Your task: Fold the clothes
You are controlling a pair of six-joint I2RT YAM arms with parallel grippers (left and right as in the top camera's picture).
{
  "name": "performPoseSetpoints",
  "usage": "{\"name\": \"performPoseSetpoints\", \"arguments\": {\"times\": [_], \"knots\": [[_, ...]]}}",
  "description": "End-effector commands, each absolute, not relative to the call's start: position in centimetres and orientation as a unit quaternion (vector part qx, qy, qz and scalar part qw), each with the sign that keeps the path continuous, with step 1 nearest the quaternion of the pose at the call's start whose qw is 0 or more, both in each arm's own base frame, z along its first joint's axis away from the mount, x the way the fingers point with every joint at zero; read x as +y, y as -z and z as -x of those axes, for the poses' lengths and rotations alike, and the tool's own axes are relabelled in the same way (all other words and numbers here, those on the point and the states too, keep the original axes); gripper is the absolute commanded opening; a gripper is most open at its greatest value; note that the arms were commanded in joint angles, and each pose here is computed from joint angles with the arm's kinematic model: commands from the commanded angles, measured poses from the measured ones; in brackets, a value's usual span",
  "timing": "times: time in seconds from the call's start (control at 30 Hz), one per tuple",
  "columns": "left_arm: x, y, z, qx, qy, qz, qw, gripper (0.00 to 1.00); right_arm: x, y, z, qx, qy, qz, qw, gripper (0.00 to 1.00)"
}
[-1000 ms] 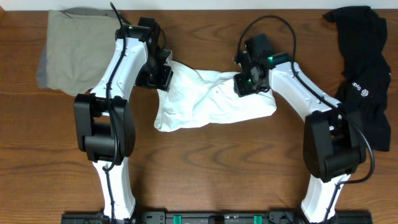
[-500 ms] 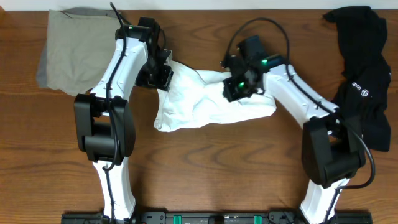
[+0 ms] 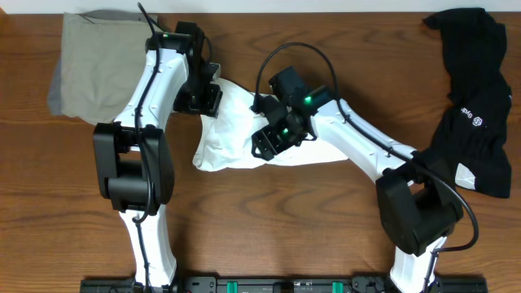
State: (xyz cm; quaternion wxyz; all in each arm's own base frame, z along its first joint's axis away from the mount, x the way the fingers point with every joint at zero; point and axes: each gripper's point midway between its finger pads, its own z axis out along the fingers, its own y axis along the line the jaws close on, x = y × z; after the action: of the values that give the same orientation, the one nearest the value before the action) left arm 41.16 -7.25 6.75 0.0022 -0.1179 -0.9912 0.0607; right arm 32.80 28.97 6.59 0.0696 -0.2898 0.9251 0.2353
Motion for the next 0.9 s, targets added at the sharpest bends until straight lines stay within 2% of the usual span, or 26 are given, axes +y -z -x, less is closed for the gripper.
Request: {"name": "performPoseSetpoints", "arguments": {"times": [0.0,0.17,0.47,0.5,0.6,0.73,0.87], "knots": [[-6.9,-7.4,-41.2,-0.992,-0.061,0.113,-0.005,0.59,27.1,-8.5,-35.0,0.928,-0.235,0.269,0.105,0.77],[-8.0,-7.6,-41.1,-0.989,-0.104,0.108,-0.005,0.6,23.0,-10.1,-38.4,0.939,-0.211,0.229,0.145,0.84],[-7.9,-6.9,-40.6,-0.977,-0.19,0.097,0.013,0.61,16.3,-11.1,-41.0,0.957,-0.16,0.18,0.165,0.88],[-8.0,-6.8,-40.4,-0.974,-0.202,0.103,0.015,0.65,15.6,-11.0,-41.0,0.959,-0.153,0.173,0.162,0.88],[-7.8,-6.3,-39.6,-0.969,-0.217,0.115,0.024,0.68,14.1,-10.7,-41.1,0.965,-0.137,0.158,0.155,0.88],[-7.7,-4.9,-38.1,-0.961,-0.223,0.16,0.037,0.8,12.9,-10.6,-41.2,0.968,-0.131,0.148,0.152,0.88],[-7.7,-3.3,-37.2,-0.956,-0.226,0.181,0.042,0.86,12.5,-10.6,-41.3,0.969,-0.13,0.143,0.153,0.88]]}}
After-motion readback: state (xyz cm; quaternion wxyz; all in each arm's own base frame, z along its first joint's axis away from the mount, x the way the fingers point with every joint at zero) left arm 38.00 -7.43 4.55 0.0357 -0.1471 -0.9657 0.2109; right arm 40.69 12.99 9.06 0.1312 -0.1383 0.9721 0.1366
